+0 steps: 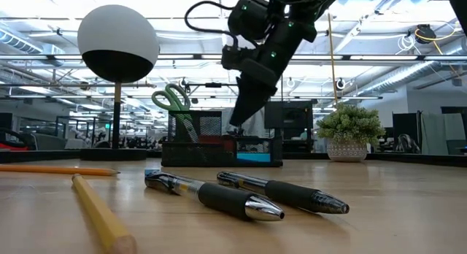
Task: Pick and place office supplies into organizer
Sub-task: Put the blue binder clip into the black desk organizer
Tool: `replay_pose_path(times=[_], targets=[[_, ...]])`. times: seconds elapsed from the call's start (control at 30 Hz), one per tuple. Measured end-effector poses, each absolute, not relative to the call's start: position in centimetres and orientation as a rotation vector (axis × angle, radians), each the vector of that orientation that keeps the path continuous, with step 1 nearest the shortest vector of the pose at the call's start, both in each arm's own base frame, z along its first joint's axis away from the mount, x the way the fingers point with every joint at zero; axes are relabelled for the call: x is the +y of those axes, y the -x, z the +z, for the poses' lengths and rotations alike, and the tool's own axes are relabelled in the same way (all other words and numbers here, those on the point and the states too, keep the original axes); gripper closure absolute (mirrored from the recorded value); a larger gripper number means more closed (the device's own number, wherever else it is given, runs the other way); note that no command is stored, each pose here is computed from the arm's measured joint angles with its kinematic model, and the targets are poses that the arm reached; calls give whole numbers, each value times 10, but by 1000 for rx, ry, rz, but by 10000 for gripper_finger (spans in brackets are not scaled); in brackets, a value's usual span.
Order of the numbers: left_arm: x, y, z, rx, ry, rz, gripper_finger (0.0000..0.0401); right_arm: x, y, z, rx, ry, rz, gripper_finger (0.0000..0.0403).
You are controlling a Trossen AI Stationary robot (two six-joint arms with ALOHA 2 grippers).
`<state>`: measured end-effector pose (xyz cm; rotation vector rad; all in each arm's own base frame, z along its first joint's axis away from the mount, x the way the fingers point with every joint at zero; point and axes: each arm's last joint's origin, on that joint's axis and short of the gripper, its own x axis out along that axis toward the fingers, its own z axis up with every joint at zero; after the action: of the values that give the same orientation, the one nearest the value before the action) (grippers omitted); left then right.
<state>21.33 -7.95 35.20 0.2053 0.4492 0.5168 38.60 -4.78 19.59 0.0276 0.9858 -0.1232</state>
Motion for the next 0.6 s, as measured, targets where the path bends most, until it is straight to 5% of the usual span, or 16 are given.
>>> replay_pose_path(times=[0.6], targets=[[-82, -214, 350, 480, -167, 417, 206, -7, -388, 195, 996, -84, -82, 124]])
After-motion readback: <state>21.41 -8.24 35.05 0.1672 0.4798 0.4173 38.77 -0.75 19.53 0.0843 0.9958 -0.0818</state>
